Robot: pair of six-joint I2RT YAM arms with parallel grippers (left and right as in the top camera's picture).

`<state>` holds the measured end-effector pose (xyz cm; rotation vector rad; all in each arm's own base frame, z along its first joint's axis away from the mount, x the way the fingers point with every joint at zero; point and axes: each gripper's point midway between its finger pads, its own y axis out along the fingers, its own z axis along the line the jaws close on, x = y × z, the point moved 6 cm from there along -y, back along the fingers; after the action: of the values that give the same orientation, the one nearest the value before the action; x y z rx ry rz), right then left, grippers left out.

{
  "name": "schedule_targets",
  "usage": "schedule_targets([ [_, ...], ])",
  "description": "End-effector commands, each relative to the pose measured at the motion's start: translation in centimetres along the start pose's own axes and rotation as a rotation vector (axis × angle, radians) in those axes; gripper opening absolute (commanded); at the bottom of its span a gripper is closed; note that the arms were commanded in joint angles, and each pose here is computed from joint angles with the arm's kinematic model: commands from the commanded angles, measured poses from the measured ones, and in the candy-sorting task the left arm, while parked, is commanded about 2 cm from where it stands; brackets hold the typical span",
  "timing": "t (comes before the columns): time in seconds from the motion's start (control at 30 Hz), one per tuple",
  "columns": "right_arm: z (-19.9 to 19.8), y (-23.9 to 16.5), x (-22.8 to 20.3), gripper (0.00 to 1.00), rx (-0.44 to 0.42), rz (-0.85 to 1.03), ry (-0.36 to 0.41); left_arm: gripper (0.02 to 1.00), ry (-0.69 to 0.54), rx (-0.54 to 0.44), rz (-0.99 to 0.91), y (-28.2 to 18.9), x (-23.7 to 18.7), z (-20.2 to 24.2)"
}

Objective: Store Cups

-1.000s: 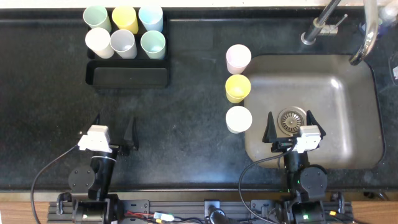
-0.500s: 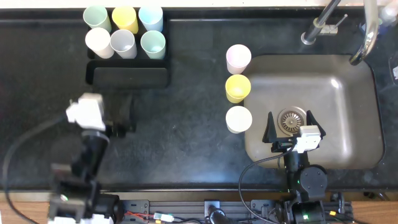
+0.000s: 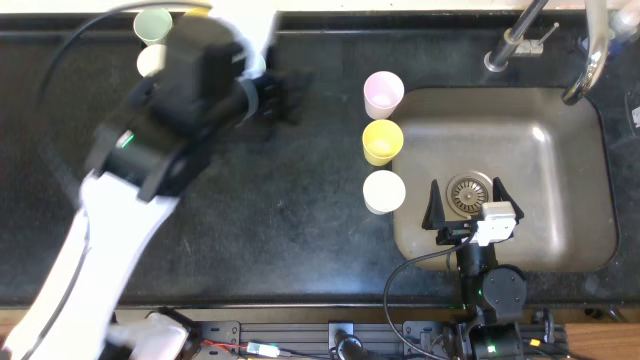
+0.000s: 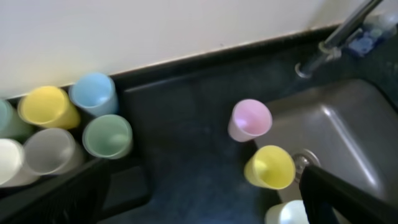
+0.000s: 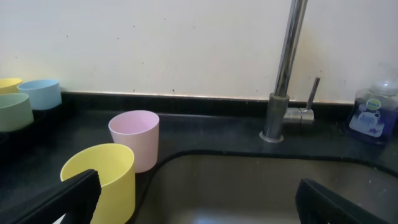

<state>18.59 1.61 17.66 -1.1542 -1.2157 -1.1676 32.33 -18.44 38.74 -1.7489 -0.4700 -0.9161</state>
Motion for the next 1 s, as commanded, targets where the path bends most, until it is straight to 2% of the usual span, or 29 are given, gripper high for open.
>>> schedule_targets([
  [0.03,0.0,0.0,-0.3,0.998,-0.003,-0.002,0.000,1.000,-0.129,0.058,0.084,3.2,1.0,-3.0],
  [0.27,0.0,0.0,-0.3,0.998,-0.003,-0.002,0.000,1.000,-0.237,0.122,0.287,11.2,-1.6,-6.2],
  [0.37,0.0,0.0,-0.3,0.998,-0.003,-0.002,0.000,1.000,-0.242,0.116,0.369,14.5,-3.5,-7.3],
  [0.57,0.0,0.0,-0.3,0.998,-0.003,-0.002,0.000,1.000,-0.293,0.150,0.436,20.4,-6.5,-7.8],
  [0.73,0.0,0.0,-0.3,0.998,-0.003,-0.002,0.000,1.000,-0.289,0.175,0.411,23.3,-7.2,-7.5],
  [1.0,0.0,0.0,-0.3,0.996,-0.003,-0.002,0.000,0.991,-0.291,0.212,0.393,25.3,-7.7,-6.8],
])
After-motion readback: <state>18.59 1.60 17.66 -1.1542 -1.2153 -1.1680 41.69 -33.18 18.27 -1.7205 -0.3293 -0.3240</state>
